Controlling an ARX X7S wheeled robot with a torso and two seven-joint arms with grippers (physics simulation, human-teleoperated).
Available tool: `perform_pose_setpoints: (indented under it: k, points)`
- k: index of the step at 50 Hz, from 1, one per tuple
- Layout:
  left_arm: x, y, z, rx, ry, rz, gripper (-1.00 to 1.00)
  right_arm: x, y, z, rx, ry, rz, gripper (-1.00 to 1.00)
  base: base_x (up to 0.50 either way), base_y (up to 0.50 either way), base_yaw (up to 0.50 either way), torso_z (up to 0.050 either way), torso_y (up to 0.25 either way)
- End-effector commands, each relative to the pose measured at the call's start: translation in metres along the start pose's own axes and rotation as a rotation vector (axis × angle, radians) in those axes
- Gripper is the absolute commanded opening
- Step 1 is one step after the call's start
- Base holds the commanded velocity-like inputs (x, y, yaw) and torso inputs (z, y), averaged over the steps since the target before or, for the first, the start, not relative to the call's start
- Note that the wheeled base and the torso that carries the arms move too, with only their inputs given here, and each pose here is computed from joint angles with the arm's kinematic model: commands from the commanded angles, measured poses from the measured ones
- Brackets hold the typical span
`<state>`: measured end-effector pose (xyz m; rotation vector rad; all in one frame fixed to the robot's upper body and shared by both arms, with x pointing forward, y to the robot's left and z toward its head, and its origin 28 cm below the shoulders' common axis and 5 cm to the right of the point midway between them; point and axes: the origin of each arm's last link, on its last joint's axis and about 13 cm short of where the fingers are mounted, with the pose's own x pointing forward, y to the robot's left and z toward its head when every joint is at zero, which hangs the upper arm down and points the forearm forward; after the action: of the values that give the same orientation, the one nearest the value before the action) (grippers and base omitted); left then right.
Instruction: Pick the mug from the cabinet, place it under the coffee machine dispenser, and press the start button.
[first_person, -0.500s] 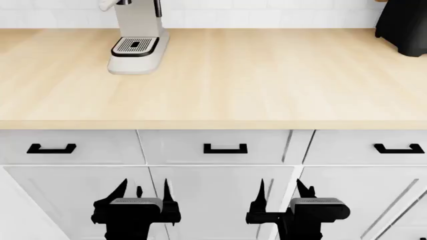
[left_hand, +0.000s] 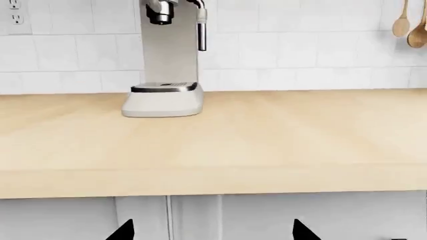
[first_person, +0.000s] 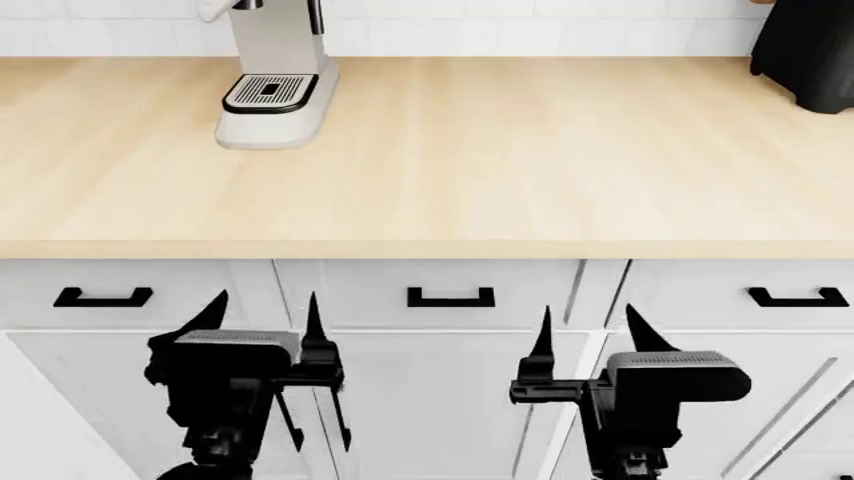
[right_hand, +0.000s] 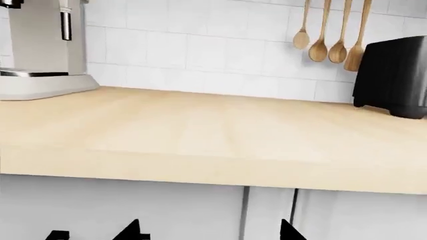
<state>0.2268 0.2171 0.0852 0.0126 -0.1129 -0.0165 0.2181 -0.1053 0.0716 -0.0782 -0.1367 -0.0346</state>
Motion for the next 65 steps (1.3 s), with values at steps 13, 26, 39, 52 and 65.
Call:
perform_pose_setpoints:
  k: [13, 26, 39, 52, 65]
  points:
    - [0.036, 0.017, 0.161, 0.052, -0.258, -0.039, 1.00, 0.040, -0.017, 0.126, -0.138, -0.269, -0.023, 1.00, 0.00, 0.00, 0.00, 0.000, 0.000]
    - [0.049, 0.040, 0.265, 0.043, -0.383, 0.000, 1.00, 0.087, -0.023, 0.198, -0.144, -0.330, 0.002, 1.00, 0.00, 0.00, 0.00, 0.000, 0.000]
    - [0.054, 0.052, 0.440, -0.014, -0.479, -0.019, 1.00, 0.201, -0.024, 0.213, -0.195, -0.151, -0.014, 1.00, 0.00, 0.00, 0.00, 0.000, 0.000]
    - [0.084, 0.062, 0.505, -0.026, -0.439, 0.097, 1.00, 0.252, -0.010, 0.228, -0.264, 0.016, -0.017, 1.00, 0.00, 0.00, 0.00, 0.000, 0.000]
    - [0.112, 0.051, 0.487, -0.077, -0.322, 0.112, 1.00, 0.252, -0.007, 0.224, -0.159, 0.024, -0.017, 1.00, 0.00, 0.00, 0.00, 0.000, 0.000]
